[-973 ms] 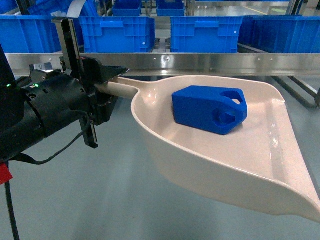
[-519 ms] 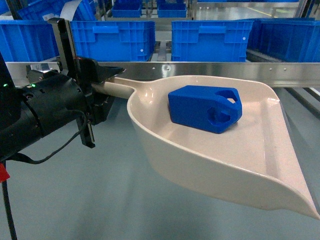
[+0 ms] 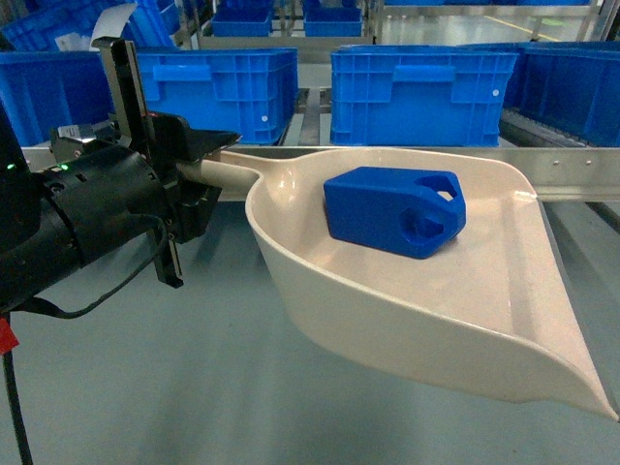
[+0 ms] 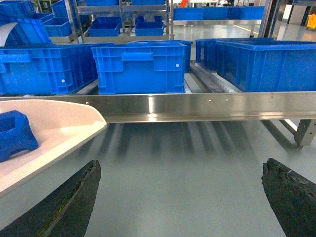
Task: Place part in tray to right shelf
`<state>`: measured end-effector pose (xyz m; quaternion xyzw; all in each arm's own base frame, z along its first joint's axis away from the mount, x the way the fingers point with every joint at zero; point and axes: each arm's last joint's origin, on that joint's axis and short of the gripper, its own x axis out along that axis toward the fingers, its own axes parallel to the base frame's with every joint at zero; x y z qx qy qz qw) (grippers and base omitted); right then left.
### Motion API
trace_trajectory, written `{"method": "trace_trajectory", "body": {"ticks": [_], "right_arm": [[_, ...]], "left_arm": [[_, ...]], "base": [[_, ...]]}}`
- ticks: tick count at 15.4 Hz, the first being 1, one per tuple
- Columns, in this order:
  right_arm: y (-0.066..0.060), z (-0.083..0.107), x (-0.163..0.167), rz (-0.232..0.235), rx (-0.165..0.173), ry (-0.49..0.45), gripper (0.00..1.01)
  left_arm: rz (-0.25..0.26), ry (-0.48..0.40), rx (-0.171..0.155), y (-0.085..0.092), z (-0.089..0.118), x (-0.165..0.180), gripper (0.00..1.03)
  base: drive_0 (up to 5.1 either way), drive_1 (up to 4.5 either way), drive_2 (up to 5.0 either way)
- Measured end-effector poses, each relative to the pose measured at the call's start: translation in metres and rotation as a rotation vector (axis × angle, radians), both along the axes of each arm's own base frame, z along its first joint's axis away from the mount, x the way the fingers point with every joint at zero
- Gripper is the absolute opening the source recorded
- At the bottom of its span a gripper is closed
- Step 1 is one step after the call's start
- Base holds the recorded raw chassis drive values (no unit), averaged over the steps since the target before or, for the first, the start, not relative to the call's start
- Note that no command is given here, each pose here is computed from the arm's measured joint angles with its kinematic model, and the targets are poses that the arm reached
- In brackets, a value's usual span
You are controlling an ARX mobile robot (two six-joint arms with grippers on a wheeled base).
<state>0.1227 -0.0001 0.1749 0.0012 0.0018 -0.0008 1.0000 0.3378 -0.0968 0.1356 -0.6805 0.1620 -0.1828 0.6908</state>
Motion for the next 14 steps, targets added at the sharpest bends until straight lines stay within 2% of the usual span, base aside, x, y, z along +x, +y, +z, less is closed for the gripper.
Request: {"method": "trace_trajectory", "body": {"ticks": [14], "right_arm": [[0.0000,0.0001,0.0000,0.000,0.000,-0.001,0.98]], "left_arm": [[-0.001,-0.002,-0.001,0.0000,0.0002,0.0000,0.13]], "base": [[0.1,4.06,-3.9]]}}
